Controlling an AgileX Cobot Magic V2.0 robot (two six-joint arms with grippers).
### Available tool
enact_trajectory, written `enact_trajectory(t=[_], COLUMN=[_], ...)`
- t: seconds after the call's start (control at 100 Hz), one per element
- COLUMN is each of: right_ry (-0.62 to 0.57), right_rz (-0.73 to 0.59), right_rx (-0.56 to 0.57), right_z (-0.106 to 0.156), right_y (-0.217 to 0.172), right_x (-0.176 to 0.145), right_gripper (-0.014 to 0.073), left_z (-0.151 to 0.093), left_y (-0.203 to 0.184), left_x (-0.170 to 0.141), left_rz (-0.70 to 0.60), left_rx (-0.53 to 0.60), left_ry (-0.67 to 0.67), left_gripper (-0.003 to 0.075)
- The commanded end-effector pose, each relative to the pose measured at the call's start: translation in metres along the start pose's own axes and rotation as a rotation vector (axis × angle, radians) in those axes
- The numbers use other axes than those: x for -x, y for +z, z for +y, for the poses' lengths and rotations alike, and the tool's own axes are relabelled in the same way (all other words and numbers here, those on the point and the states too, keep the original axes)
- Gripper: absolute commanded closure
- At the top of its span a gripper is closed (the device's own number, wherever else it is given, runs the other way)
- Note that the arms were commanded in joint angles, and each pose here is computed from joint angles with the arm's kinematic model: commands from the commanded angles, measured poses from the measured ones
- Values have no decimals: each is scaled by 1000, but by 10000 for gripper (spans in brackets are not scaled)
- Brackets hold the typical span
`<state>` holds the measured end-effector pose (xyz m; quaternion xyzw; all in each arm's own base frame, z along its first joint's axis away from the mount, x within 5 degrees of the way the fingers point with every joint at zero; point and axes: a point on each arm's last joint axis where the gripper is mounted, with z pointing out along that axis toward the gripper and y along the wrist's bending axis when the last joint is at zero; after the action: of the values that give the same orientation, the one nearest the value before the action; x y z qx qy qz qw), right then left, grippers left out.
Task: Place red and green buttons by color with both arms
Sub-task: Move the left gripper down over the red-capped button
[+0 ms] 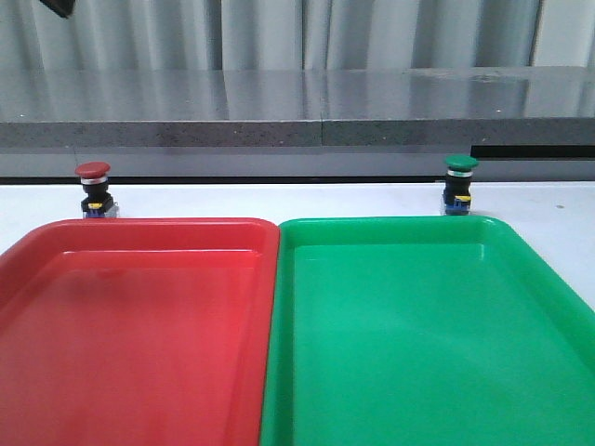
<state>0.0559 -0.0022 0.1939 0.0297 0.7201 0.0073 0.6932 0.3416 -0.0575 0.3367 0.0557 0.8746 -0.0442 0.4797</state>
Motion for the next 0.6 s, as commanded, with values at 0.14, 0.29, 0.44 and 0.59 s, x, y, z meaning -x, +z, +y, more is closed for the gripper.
enact_trajectory(t=[0.14, 0.29, 0.44, 0.59], right_ry=[-19, -19, -19, -19], right_rz=[-106, -106, -106, -106], right_rx=[5, 5, 5, 5], right_z=[1, 1, 1, 1], right_y=[-2, -2, -2, -2], right_x=[13, 13, 13, 13], right_gripper=[661, 661, 661, 661], left_z=[-5, -6, -5, 1], left_y=[29, 58, 86, 106], left_x=[25, 25, 21, 13], left_rz=[-54, 4, 55, 88], left_rx=[-21, -17, -9, 16], left_ry=[-51, -50, -52, -108], left_gripper=[65, 65, 65, 65])
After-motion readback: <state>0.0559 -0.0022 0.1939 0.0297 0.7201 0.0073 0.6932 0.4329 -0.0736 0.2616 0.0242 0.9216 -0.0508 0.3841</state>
